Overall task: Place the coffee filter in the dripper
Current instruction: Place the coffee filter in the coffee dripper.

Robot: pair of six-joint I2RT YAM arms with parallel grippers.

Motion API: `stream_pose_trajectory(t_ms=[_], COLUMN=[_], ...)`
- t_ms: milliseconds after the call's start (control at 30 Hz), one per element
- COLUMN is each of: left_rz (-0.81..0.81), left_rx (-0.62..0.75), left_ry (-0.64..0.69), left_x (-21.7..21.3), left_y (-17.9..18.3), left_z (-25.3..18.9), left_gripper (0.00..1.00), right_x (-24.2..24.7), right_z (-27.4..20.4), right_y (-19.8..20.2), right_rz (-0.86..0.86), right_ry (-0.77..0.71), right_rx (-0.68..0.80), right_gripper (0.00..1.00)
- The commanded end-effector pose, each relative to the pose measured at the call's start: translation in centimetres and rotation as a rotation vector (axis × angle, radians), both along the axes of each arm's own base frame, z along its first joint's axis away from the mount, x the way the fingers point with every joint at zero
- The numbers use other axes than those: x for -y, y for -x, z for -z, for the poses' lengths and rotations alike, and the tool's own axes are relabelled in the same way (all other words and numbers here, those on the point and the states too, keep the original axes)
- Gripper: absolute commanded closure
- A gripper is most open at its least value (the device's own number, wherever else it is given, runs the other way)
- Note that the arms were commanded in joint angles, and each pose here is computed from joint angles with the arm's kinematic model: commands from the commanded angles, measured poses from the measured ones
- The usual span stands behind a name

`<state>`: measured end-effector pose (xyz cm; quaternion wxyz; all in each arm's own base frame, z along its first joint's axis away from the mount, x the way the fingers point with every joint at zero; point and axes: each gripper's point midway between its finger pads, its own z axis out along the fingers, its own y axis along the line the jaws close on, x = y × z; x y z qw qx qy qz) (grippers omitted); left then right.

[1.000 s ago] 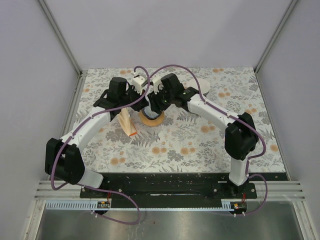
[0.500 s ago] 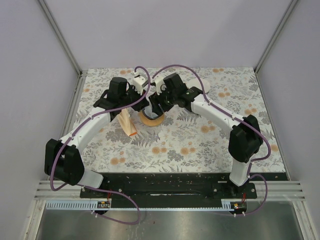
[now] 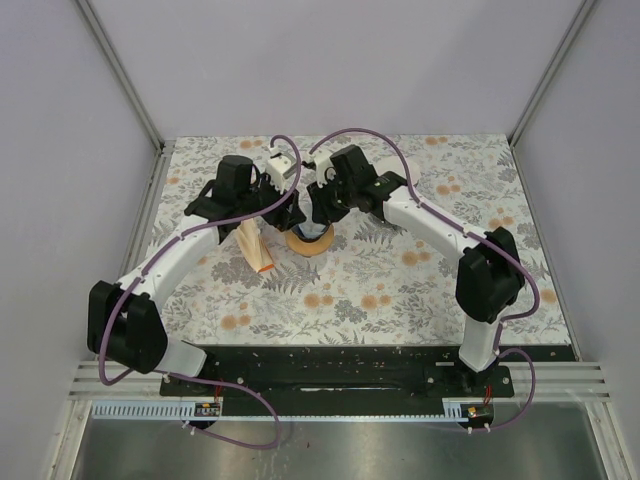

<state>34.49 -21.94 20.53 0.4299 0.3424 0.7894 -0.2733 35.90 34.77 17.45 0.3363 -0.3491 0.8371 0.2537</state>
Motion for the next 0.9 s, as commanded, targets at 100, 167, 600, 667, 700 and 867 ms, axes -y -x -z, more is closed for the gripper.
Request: stream_pose_trajectory(t_ms=[100, 167, 600, 667, 700, 867], left_rz=[0.071, 0.045, -0.118, -0.118, -0.121, -0.112], left_rx=[0.036, 0.038, 0.001, 0.001, -0.001, 0.011], left_ry=[0.105, 0.088, -0.037, -0.036, -0.041, -0.049], left_x=[1.9, 1.8, 1.4, 1.3, 1.1, 1.0], left_y=[0.2, -0.4, -3.7, -3.6, -3.6, -3.1], left_z=[-3.7, -3.2, 0.2, 0.2, 0.3, 0.0], left_gripper=[0.31, 0.31, 0.43, 0.57, 0.63, 0.88], right_x=[-0.3, -0.4, -1.1, -1.0, -0.9, -0.7], right_z=[-0.6, -0.6, -1.3, -1.3, -1.3, -1.3], right_y=[-0.5, -0.3, 0.1, 0.1, 0.1, 0.0], right_rz=[0.006, 0.002, -0.017, -0.018, -0.015, -0.009], right_ry=[-0.015, -0.019, -0.054, -0.052, -0.049, -0.041], right_rx=[-0.006, -0.011, -0.02, -0.018, -0.016, -0.008], right_gripper=[0.68, 0.69, 0.72, 0.73, 0.73, 0.73])
